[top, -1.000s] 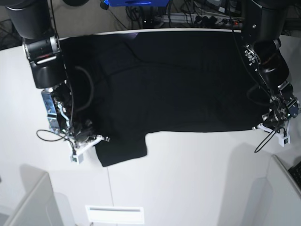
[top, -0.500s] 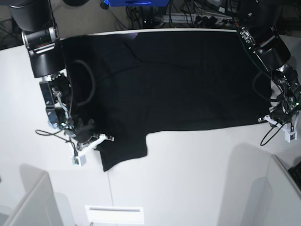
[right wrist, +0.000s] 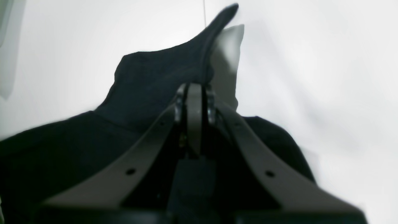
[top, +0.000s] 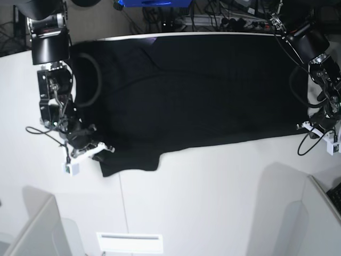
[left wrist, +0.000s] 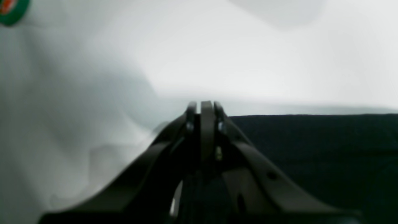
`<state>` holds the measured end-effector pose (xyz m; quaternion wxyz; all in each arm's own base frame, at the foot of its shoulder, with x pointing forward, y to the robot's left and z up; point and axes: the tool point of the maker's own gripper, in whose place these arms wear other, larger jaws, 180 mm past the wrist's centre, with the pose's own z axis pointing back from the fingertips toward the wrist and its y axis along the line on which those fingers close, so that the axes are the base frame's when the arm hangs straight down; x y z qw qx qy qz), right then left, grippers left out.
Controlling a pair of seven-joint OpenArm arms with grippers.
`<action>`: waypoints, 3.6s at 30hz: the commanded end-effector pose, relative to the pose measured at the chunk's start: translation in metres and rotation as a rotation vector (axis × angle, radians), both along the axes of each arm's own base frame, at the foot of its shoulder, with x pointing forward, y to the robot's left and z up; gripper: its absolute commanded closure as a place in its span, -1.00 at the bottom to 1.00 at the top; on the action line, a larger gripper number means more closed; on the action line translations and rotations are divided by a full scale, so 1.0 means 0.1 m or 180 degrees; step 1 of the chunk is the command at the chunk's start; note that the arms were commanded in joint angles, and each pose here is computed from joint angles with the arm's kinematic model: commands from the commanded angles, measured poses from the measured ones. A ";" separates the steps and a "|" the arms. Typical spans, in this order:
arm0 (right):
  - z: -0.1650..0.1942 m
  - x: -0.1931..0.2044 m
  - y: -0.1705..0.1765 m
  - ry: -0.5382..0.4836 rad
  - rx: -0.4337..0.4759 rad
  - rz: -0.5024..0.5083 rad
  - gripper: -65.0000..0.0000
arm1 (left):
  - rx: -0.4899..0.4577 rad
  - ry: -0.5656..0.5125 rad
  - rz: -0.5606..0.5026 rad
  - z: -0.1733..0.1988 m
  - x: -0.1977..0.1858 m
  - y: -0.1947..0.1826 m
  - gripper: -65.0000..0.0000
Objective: Fold the T-shirt properly
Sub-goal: 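Lift the hem and fold it over toward the shoulder edge with both grippers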
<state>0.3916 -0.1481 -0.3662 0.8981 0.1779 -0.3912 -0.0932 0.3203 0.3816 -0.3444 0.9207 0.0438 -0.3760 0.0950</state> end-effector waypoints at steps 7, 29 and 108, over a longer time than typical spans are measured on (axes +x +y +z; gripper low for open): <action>0.31 -0.05 -0.22 -0.0257 0.0031 -0.0159 1.00 | 0.0178 -0.0250 -0.0126 0.36 0.00 -0.02 1.00; 0.25 -0.71 -0.14 -0.0163 0.0048 -0.0090 1.00 | 0.0308 -0.0297 -0.0217 0.50 -0.51 -0.02 1.00; -0.15 -2.38 -0.40 0.0914 0.0588 -0.0855 0.52 | 0.0735 0.0715 -0.0498 0.20 -1.68 0.00 -0.33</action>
